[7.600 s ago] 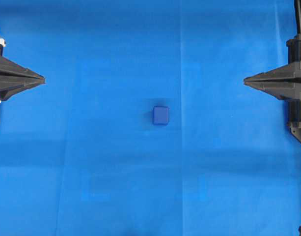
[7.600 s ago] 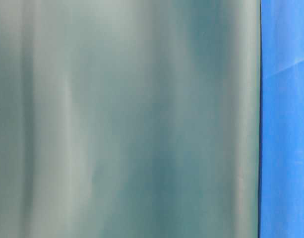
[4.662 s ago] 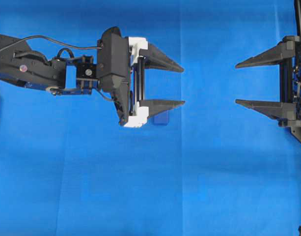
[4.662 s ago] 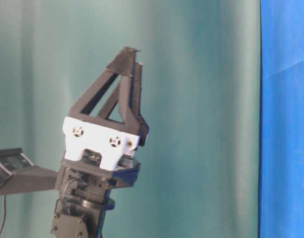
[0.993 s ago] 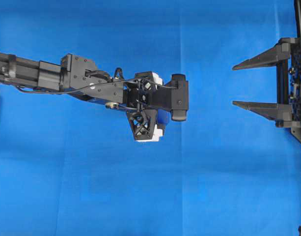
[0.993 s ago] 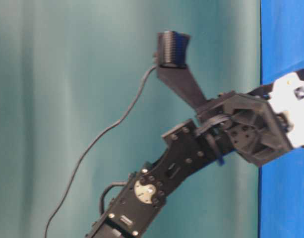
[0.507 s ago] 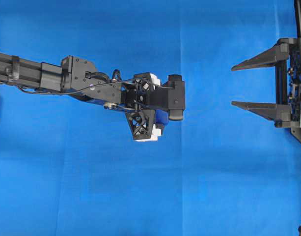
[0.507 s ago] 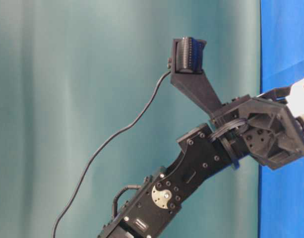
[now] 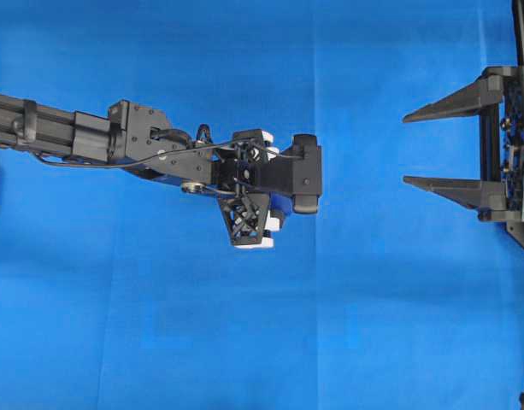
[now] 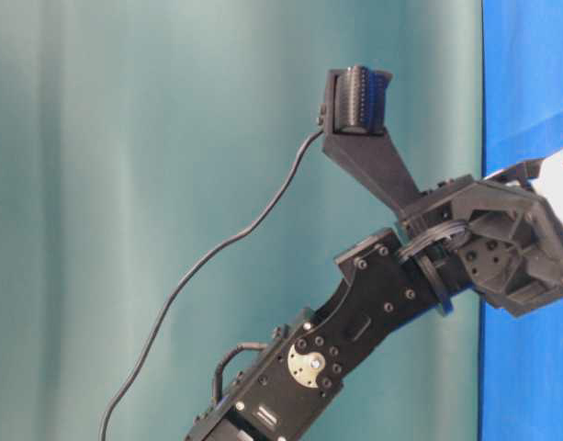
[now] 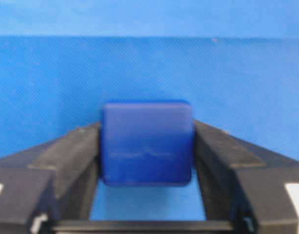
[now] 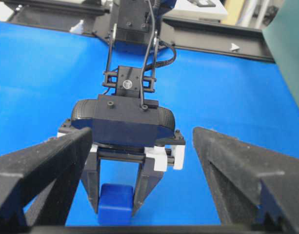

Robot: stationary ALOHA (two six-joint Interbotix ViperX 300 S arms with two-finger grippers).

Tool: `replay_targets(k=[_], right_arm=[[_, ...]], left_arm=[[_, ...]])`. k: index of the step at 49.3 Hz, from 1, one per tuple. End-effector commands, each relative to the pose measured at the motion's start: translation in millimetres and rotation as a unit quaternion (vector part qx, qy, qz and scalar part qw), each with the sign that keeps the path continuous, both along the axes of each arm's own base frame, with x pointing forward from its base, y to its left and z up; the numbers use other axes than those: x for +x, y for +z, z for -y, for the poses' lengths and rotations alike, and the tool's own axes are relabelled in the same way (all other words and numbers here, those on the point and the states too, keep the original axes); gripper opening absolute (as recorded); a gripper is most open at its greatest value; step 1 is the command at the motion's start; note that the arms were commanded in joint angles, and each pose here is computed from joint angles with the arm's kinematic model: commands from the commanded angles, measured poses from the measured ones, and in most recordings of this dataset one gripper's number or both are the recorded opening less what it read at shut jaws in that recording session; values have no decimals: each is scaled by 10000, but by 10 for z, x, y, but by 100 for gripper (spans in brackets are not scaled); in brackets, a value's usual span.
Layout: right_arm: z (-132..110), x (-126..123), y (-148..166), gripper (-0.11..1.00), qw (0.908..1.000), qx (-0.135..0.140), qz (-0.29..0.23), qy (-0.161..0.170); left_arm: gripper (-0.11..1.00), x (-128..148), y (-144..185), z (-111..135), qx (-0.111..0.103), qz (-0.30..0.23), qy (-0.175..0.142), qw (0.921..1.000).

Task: Handover the blue block to the right arm after grasping it with the left arm, then place it in the designated position.
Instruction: 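Close the left gripper on the blue cube, then lift the blue cube and pull it back toward the left side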

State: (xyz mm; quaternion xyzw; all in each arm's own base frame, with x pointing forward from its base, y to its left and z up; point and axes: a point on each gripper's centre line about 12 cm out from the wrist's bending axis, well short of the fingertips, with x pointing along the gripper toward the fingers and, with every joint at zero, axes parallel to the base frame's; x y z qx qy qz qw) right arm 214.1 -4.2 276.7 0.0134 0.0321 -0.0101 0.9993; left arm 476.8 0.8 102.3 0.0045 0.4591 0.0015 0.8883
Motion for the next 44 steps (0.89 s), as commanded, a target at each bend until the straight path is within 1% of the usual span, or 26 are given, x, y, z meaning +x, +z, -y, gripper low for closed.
replay_targets(k=[1, 12, 22, 33, 44], right_arm=[[1, 29, 86, 97, 9999, -10, 107, 0], [4, 28, 78, 97, 10000, -10, 92, -7], [1, 29, 84, 97, 9999, -10, 100, 0], [4, 28, 94, 97, 9999, -10, 115, -7], [0, 25, 97, 97, 9999, -10, 123, 0]], left_arm=[[49, 42, 135, 15, -4, 138, -8, 9999], [49, 46, 140, 15, -4, 146, -8, 9999], [49, 69, 238, 14, -4, 222, -7, 9998], [49, 54, 533, 12, 7, 192, -5, 9998], [49, 8, 943, 10, 10, 322, 3, 9995]])
